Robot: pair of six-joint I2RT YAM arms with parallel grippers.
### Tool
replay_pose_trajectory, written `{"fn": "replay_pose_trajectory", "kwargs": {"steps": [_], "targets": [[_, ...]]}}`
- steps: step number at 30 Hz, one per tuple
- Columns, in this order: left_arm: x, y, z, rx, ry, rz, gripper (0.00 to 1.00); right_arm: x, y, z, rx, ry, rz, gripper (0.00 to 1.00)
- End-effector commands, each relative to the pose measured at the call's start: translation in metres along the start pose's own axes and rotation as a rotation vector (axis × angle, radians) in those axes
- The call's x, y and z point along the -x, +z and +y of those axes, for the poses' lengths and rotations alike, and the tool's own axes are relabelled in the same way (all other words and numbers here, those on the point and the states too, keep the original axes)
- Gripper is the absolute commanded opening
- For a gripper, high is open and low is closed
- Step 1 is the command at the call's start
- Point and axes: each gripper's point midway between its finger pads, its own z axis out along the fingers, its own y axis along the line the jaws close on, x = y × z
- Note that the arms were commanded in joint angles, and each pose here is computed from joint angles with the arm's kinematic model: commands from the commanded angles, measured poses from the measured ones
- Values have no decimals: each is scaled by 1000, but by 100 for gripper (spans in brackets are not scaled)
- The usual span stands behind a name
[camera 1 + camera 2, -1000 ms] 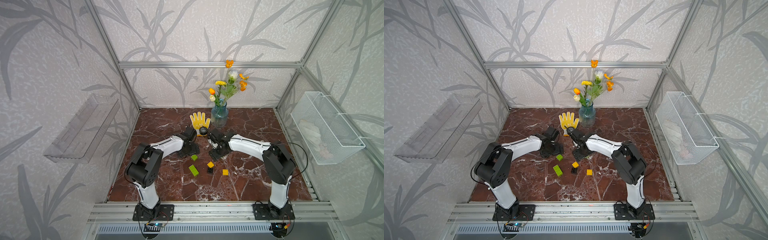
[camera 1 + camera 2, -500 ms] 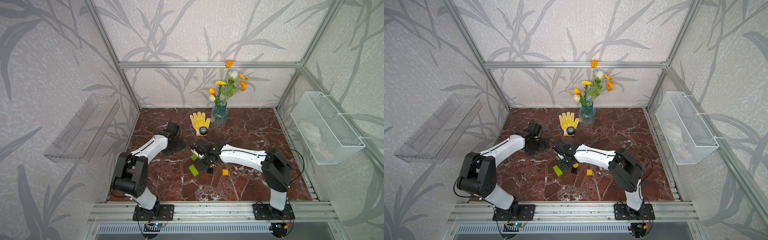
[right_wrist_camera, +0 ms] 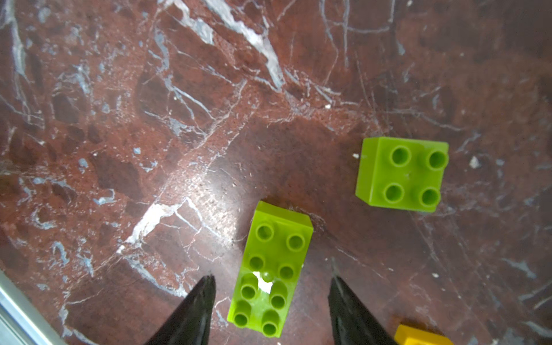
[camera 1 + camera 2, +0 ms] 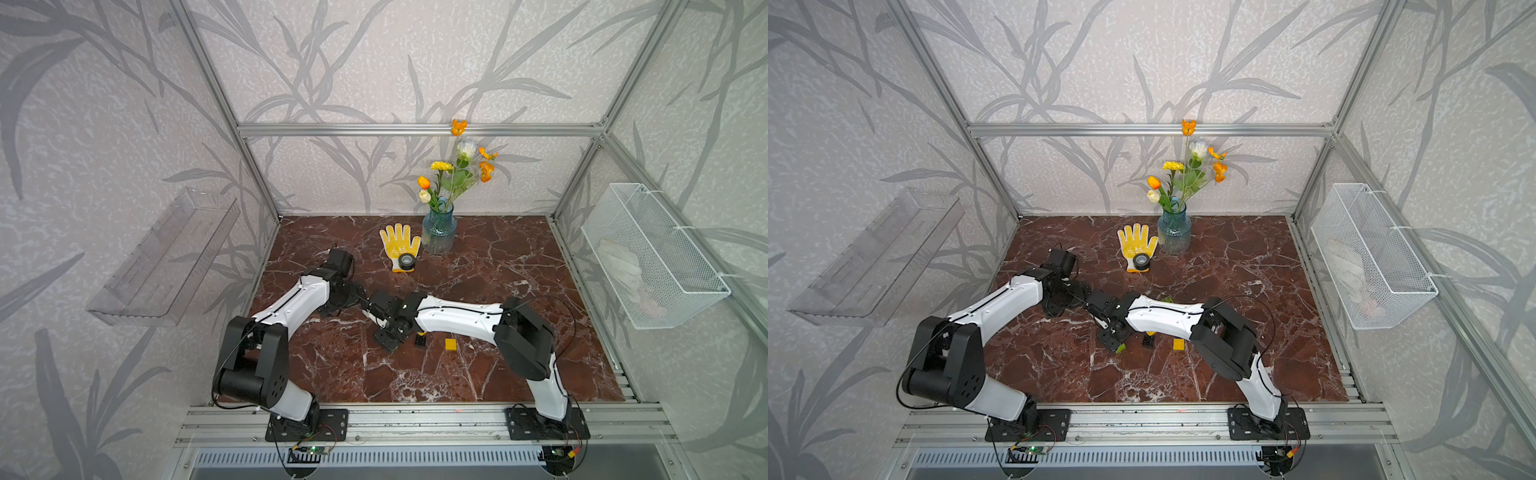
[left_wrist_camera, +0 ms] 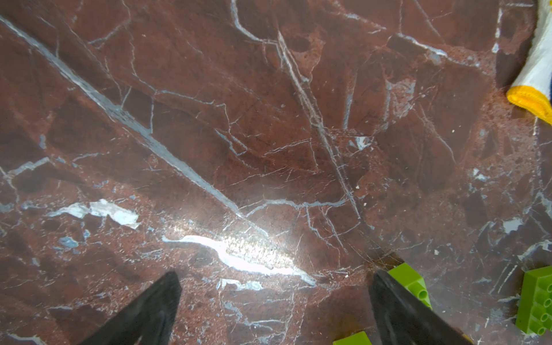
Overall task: Assemble a carrot with lego
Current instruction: Pick up the lego brick from the center of the board.
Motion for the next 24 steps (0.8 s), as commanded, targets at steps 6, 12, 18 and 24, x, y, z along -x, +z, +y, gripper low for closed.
{"fn": "replay_pose_trajectory", "kwargs": {"steps": [6,12,18,24], "targets": [[-6,3,3,-4,-4,19,100,-9,11,0,-12,12,68,56],[-7,3,5,-2,2,21,100,-7,11,-1,-19,7,61,44],[-8,6,3,-11,2,27,100,4,-12,-12,-47,-34,25,33],[-7,9,-2,-26,1,36,100,26,-45,-51,-74,-32,-26,32]]}}
